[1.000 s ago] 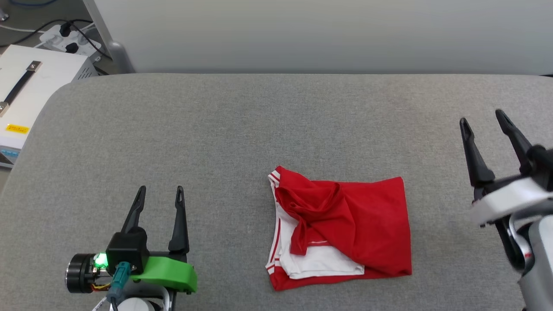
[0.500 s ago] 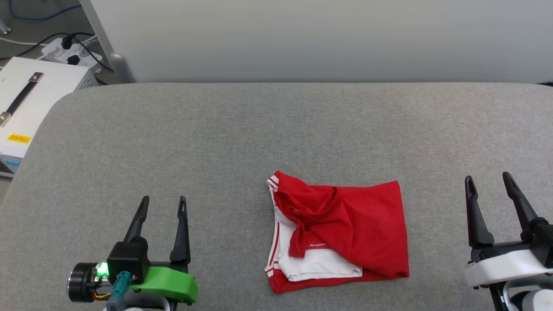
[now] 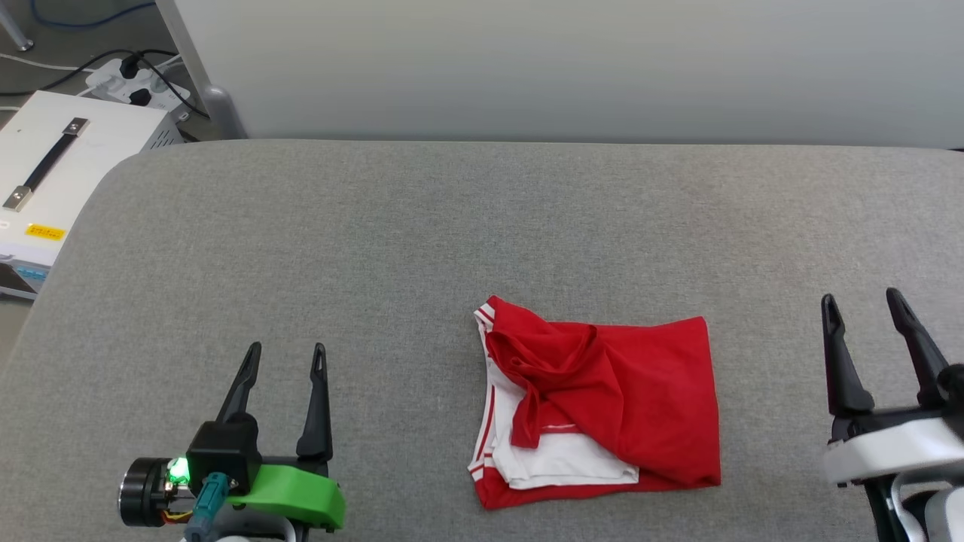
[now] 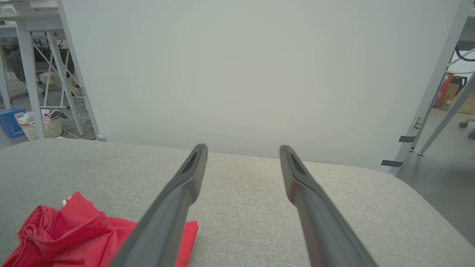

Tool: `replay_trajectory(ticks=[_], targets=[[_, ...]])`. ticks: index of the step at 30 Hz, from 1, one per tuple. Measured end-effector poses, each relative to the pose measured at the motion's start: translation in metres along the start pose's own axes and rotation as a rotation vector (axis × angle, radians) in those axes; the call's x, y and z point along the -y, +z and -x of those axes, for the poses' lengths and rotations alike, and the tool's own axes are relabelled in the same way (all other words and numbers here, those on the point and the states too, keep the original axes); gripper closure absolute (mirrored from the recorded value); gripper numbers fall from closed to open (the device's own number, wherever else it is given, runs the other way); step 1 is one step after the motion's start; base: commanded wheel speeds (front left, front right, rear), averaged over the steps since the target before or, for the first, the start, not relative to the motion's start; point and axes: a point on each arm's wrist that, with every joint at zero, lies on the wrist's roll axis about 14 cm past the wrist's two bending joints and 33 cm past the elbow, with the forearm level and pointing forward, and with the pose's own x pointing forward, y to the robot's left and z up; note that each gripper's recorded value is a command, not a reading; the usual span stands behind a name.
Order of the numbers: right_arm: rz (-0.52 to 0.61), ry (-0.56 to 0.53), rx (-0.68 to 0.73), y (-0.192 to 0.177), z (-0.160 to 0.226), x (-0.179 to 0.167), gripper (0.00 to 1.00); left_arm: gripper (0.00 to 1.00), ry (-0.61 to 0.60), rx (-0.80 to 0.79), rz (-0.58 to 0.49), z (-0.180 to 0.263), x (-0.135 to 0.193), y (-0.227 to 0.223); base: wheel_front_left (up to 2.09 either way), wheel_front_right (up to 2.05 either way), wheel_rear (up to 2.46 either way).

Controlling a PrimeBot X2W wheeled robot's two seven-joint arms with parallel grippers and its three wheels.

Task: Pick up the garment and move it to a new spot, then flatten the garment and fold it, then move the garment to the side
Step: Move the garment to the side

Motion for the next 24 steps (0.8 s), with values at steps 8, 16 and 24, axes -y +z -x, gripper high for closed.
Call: replay_trajectory(ticks=[8, 16, 24], targets=[[-0.089, 0.181, -0.28, -0.019, -0.03, -0.019, 0.0, 0.0, 0.013, -0.008, -0.001, 0.0, -0.004, -0.003, 0.0, 0.0, 0.0], [-0.247, 0.346, -0.833, -0.083, -0.002, -0.041, 0.0, 0.0, 0.019, -0.027, -0.007, -0.001, -0.007, -0.009, 0.0, 0.0, 0.0], [-0.305, 0.393, -1.083, -0.13, 0.019, -0.06, 0.0, 0.0, 0.032, -0.035, -0.003, -0.004, -0.01, -0.012, 0.0, 0.0, 0.0]])
